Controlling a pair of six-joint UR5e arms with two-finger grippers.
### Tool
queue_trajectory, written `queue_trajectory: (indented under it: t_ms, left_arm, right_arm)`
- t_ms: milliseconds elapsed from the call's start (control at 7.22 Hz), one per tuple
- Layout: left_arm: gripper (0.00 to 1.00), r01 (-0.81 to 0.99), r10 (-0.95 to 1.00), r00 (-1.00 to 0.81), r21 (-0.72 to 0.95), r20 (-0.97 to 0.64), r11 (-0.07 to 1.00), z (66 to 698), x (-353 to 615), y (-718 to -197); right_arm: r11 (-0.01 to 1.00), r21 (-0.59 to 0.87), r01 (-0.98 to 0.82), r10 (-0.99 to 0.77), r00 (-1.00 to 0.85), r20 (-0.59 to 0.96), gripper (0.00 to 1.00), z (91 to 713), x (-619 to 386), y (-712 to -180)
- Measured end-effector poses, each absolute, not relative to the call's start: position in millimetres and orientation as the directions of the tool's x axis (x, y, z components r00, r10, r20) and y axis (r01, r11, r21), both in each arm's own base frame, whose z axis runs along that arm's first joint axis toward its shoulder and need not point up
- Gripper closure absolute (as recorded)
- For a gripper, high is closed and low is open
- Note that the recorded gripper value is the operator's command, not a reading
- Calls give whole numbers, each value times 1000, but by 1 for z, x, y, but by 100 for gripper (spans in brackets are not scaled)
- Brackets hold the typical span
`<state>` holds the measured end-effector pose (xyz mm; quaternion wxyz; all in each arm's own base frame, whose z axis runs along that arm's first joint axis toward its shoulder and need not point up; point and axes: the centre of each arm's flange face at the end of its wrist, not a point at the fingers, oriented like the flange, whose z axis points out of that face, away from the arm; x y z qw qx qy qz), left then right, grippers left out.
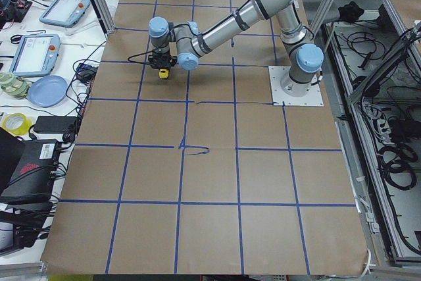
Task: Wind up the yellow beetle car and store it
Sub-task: 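Roll the held car along the table away from the left arm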
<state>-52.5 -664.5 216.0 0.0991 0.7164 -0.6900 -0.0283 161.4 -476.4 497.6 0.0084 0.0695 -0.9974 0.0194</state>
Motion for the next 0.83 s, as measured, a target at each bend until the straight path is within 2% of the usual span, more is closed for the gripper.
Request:
queue_trajectory:
  t_ms: [416,831]
  left_arm:
    - [100,-956,-992,75,290,102,-42,229,-118,-665]
    - [100,-947,-995,16,319,95,15,214,-128,-665]
  right_arm:
    - [990,-39,-139,-138,-990,20,0,498,161,-476]
    - [990,-39,-139,-138,-990,20,0,498,161,-476]
